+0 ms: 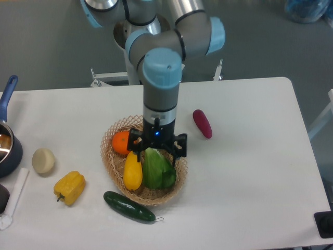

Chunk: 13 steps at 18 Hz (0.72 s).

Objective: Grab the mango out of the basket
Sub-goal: 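Move the open gripper over the basket and lower toward the yellow mango, then lower further and close the gripper around the yellow mango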

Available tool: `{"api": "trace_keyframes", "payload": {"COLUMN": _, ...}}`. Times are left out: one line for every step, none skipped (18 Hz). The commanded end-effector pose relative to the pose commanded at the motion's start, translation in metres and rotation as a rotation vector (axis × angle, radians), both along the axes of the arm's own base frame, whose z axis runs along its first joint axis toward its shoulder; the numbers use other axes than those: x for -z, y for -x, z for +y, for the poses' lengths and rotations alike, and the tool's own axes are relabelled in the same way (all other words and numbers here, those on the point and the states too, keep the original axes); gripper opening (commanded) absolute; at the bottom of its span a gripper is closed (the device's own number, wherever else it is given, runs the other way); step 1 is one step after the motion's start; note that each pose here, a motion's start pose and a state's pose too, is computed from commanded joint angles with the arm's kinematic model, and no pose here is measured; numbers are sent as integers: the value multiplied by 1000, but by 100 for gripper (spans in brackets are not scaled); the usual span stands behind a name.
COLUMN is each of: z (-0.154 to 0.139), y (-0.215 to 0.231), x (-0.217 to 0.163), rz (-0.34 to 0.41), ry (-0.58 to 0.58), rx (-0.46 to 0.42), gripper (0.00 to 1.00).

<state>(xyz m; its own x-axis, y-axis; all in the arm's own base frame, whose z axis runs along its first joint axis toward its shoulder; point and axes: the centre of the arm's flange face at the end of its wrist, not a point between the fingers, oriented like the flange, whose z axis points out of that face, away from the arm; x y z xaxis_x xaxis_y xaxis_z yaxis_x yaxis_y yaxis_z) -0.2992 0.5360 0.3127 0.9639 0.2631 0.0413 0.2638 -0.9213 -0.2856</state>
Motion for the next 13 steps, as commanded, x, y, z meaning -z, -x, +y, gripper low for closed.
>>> {"api": "trace_keyframes", "payload": {"z": 2, "y": -1, "x": 4, "rz": -3, "ry": 5, "rx": 6, "gripper": 100}}
{"api": "trace_keyframes", "payload": {"z": 5, "y": -4, "x": 8, "rz": -5, "ry": 11, "rx": 21, "gripper": 100}}
{"api": "trace_keyframes", "payload": {"z": 5, "y": -5, "x": 10, "rz": -4, "ry": 15, "rx": 31, "gripper": 100}}
{"api": "trace_keyframes", "payload": {"z": 5, "y": -5, "x": 13, "rz": -7, "ry": 20, "rx": 35, "gripper": 100}}
{"api": "trace_keyframes", "payload": {"z": 5, "y": -7, "x": 14, "rz": -9, "ry": 21, "rx": 41, "gripper": 100}}
{"api": "trace_keyframes", "payload": {"z": 4, "y": -8, "x": 18, "rz": -11, "ry": 27, "rx": 52, "gripper": 100}}
{"api": "trace_keyframes", "payload": {"z": 2, "y": -9, "x": 22, "rz": -13, "ry": 32, "rx": 64, "gripper": 100}}
{"api": "trace_keyframes", "payload": {"z": 2, "y": -11, "x": 26, "rz": -15, "ry": 39, "rx": 74, "gripper": 100}}
{"api": "trace_keyframes", "payload": {"z": 4, "y": -15, "x": 33, "rz": -25, "ry": 49, "rx": 80, "gripper": 100}}
{"api": "trace_keyframes", "payload": {"z": 4, "y": -16, "x": 38, "rz": -30, "ry": 55, "rx": 82, "gripper": 100}}
{"api": "trace_keyframes", "payload": {"z": 4, "y": -17, "x": 44, "rz": -37, "ry": 64, "rx": 83, "gripper": 100}}
{"api": "trace_keyframes", "payload": {"z": 5, "y": -17, "x": 48, "rz": -41, "ry": 68, "rx": 85, "gripper": 100}}
{"api": "trace_keyframes", "payload": {"z": 6, "y": -17, "x": 50, "rz": -44, "ry": 71, "rx": 86, "gripper": 100}}
